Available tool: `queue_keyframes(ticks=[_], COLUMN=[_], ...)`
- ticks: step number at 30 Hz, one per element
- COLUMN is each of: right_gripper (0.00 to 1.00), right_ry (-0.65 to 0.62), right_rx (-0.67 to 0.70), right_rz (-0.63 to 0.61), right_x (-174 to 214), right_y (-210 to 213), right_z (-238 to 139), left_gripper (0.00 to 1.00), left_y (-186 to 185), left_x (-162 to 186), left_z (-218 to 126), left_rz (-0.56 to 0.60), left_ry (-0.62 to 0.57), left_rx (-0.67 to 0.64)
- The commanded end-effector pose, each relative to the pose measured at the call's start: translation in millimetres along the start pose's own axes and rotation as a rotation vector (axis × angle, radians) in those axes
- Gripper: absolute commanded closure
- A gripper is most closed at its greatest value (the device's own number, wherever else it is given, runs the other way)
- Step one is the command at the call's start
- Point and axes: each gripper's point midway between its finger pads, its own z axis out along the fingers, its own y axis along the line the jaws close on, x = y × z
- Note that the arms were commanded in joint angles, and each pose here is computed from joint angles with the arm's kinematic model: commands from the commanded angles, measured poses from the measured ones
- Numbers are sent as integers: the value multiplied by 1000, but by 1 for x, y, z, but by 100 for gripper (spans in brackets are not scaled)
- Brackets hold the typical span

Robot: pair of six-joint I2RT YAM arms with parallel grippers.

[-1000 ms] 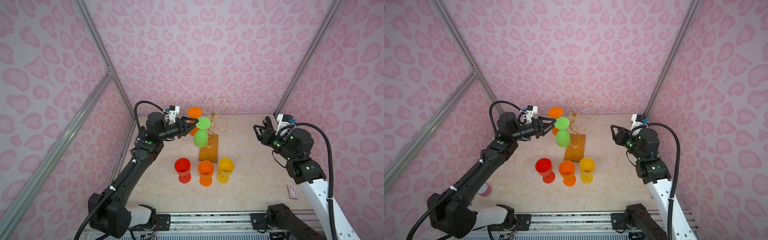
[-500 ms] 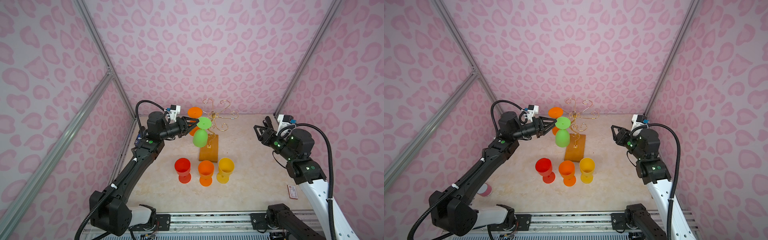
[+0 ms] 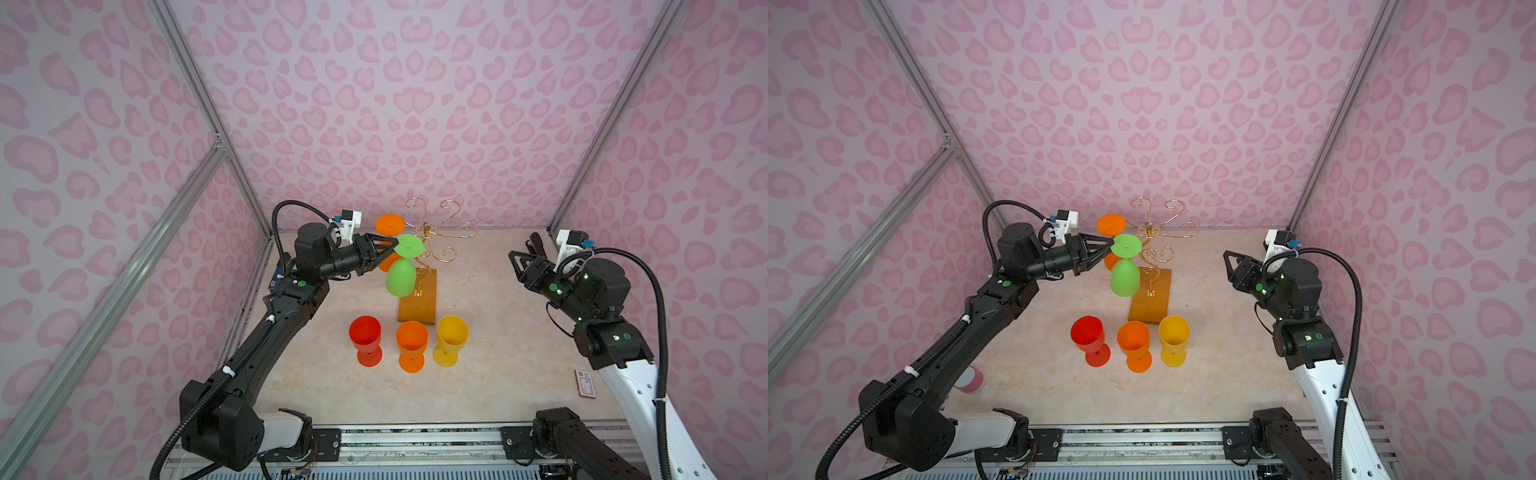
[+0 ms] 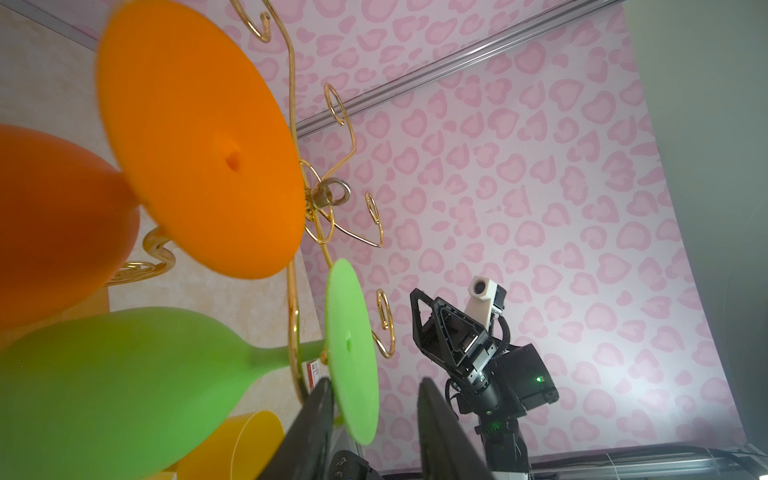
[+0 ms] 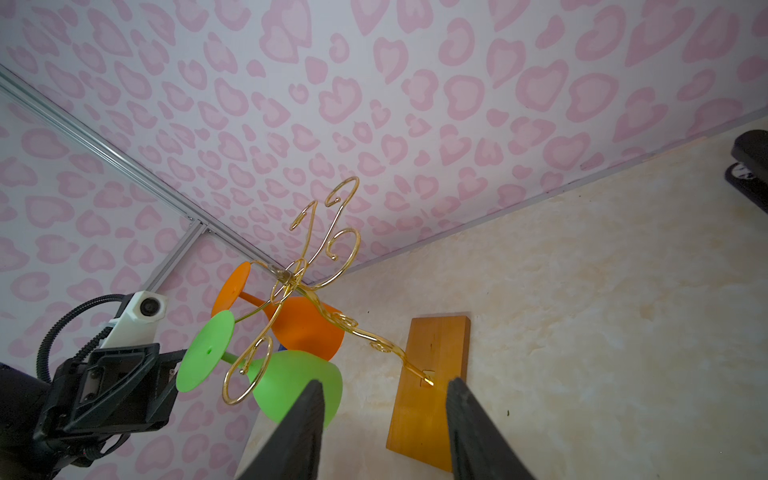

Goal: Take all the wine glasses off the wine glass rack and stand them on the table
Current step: 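Close the left gripper on the green glass base on the rack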

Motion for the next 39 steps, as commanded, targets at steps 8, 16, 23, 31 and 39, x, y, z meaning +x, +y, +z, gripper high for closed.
queue_keyframes(ticks=[8, 16, 23, 31, 39], right_gripper=[51, 52, 52, 52, 52], right_ry=[-14, -9, -7, -1, 3], right_rx=[-22, -42, -48, -77, -78], right_rz=[3, 17, 27, 48, 58], right_x=[-3, -2, 0, 2, 3], right_y=[3, 4, 4, 7, 6], right_z=[2, 5, 6, 8, 11], left_gripper=[76, 85, 93, 98, 98], left_y=[1, 2, 4, 4, -1], left_x=[1, 2, 2, -1, -4], left_z=[3, 0, -3, -9, -11], left_rz=[2, 2, -1, -3, -4], left_ry=[14, 14, 9, -8, -16], left_rx=[1, -11, -23, -30, -14])
